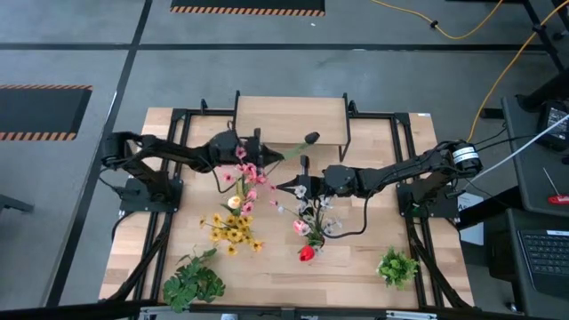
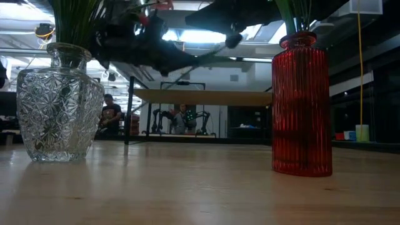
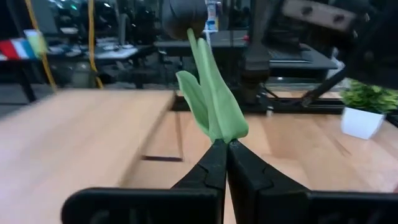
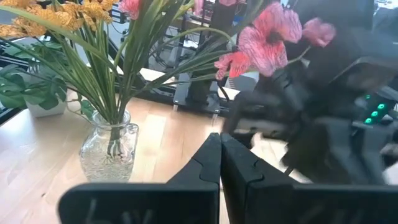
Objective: Pick and place flowers into a vace then onto a shelf
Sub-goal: Put the black tulip into the transparent vase
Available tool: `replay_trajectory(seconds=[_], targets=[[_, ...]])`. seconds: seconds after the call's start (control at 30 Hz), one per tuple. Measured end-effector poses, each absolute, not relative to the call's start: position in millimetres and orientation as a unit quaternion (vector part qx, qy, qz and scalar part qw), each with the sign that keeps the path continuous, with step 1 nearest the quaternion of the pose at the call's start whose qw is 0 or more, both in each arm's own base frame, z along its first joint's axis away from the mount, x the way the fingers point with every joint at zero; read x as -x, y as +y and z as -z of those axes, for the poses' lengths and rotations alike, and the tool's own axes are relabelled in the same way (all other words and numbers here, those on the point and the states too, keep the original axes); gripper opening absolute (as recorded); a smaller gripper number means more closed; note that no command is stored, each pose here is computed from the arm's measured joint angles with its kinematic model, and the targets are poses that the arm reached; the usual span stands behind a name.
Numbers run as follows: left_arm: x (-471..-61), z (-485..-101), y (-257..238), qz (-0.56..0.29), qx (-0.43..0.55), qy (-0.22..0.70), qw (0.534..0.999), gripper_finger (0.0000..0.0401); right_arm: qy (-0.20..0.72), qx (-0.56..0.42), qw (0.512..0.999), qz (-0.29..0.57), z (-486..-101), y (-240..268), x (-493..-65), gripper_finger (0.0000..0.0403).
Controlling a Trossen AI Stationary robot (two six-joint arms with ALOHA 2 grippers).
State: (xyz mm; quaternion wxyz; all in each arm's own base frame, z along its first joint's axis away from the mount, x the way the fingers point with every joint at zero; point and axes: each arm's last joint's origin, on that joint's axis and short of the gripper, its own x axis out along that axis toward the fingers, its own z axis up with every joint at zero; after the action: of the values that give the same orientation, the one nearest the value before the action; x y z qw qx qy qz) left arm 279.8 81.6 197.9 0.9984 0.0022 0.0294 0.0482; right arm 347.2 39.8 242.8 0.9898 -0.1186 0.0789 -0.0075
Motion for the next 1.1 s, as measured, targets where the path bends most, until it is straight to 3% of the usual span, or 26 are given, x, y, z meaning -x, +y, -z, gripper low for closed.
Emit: replay_trajectory(seconds=[0.43,1.1], targets=[[-229.1,-255.0,89.4,-0.118,-0.087,0.028,0.989,0.0003,0.078,0.119,0.990,0.007,-243.0,39.8,-347.2,0.0005],[-165.4,-301.4,69.8,-0.226,-0.190,0.012,0.955,0.0002,0.078,0.118,0.990,0.007,-243.0,39.8,-347.2,0.0005]])
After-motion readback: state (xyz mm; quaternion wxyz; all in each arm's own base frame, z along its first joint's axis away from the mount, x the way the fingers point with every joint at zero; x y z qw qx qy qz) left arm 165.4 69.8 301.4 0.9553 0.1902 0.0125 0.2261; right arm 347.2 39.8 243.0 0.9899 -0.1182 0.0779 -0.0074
